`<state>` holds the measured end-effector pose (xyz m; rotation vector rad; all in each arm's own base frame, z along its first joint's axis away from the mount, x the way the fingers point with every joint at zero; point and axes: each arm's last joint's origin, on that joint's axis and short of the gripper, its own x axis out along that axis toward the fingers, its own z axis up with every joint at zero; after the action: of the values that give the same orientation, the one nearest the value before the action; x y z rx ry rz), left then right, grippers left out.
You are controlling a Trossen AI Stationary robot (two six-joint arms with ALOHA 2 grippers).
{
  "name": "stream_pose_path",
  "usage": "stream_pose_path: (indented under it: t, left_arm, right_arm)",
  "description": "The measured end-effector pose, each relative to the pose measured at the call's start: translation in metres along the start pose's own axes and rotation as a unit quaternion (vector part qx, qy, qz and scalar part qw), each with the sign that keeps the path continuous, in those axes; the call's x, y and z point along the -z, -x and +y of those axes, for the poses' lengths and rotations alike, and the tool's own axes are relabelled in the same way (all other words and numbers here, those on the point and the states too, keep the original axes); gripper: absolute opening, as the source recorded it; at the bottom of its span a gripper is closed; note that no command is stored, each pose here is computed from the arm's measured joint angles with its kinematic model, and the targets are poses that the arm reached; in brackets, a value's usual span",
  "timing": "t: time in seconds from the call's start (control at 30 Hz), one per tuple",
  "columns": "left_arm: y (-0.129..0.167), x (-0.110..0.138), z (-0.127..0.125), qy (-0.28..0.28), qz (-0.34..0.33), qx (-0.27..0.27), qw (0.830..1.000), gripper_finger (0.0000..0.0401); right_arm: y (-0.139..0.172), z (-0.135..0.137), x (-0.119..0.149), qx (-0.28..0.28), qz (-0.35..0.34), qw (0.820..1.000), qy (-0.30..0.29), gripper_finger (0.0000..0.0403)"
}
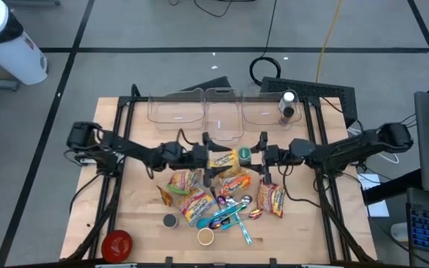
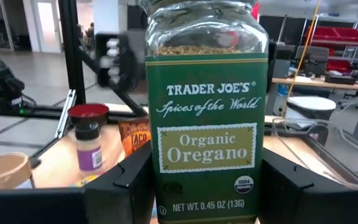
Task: Pick & Place Food Item
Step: Put the green seasoning bottle into the right transparent bin
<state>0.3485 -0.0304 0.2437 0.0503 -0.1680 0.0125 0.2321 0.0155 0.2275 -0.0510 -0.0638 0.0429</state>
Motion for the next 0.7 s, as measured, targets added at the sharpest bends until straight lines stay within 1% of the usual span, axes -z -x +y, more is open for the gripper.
stream_pose_path:
  t: [0.13, 0.3, 0.47, 0.7]
  left_arm:
    - [-0.021, 0.004, -0.005, -0.014, -0.005, 0.001, 1.0, 0.0278]
    - [-0.04, 0.007, -0.007, -0.013, -0.011, 0.001, 1.0, 0.0278]
    - [-0.045, 0.013, -0.008, -0.015, -0.003, 0.001, 1.0, 0.0278]
    - [-0.045, 0.012, -0.006, -0.016, -0.01, -0.002, 1.0, 0.0278]
  right_arm:
    - [-0.005, 0.0, 0.005, -0.001, -0.001, 1.0, 0.0, 0.0189]
    - [-0.007, 0.003, 0.007, -0.007, -0.005, 1.0, 0.0, 0.0189]
    - [-0.007, 0.007, 0.003, -0.015, -0.023, 1.0, 0.004, 0.0189]
    - [-0.007, 0.009, 0.002, -0.019, -0.026, 0.999, 0.005, 0.0189]
